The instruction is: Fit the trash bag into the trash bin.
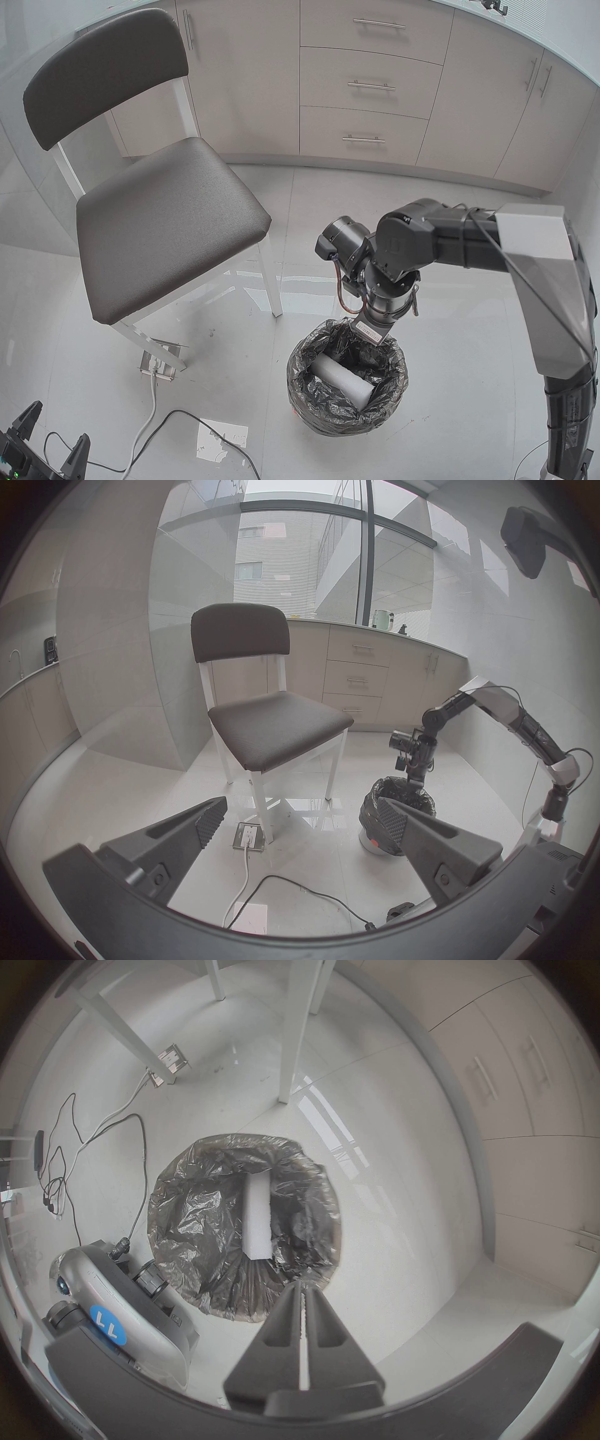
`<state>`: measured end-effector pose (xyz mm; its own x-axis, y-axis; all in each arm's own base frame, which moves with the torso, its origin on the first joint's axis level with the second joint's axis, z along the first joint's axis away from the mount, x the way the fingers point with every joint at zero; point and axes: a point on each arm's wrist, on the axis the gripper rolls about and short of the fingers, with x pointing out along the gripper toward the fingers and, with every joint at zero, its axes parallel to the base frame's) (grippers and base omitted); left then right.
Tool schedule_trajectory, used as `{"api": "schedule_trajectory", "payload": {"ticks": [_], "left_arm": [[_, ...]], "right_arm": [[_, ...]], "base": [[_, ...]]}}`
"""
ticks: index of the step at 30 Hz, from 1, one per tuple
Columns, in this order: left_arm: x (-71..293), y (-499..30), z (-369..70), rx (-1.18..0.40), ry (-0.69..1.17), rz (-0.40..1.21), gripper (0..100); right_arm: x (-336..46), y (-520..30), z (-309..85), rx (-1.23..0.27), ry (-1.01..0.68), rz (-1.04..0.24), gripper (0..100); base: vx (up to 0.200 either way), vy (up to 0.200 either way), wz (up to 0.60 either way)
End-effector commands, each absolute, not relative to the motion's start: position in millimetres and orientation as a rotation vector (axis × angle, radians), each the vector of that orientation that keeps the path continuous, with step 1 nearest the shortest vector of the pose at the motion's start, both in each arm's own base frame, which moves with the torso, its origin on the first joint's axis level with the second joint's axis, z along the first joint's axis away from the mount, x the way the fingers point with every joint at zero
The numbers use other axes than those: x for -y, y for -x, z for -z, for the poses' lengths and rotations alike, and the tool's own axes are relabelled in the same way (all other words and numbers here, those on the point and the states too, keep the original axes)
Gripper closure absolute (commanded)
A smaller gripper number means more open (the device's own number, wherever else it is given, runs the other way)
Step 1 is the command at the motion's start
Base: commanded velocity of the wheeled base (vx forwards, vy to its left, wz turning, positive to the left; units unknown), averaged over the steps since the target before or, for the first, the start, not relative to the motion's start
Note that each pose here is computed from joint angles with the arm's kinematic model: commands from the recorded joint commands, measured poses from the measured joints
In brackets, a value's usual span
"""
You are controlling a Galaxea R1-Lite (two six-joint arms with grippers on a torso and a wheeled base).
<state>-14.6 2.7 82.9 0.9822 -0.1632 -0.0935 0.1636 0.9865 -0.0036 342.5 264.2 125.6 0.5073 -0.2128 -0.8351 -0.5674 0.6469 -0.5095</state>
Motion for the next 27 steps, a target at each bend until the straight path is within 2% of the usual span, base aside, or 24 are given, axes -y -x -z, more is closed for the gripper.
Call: {"api": "schedule_trajectory", "payload": {"ticks": [1, 7, 15, 20, 23, 27], "left_arm": [[-3, 14, -78, -0.112, -0.005, 0.164, 0], [-3, 14, -78, -0.112, -0.005, 0.164, 0], [-3, 14, -78, -0.112, -0.005, 0.164, 0], [-3, 14, -78, -0.112, -0.005, 0.164, 0], [-3, 14, -78, -0.112, -0.005, 0.164, 0], [-3, 14, -78, -0.112, -0.005, 0.164, 0]], "right_arm": [[-257, -319, -175, -0.968, 0.863, -0.248, 100], [-241, -287, -221, -0.91, 0.919, -0.159, 100], [-203, -243, -292, -0.748, 0.857, -0.014, 100], [-165, -202, -340, -0.625, 0.795, 0.073, 100], [-145, -182, -355, -0.601, 0.768, 0.084, 100], [-93, -148, -378, -0.596, 0.706, 0.167, 100]], "base": [[0.0, 0.0, 0.0], [0.0, 0.0, 0.0], [0.0, 0.0, 0.0], [0.0, 0.0, 0.0], [0.0, 0.0, 0.0], [0.0, 0.0, 0.0]]}}
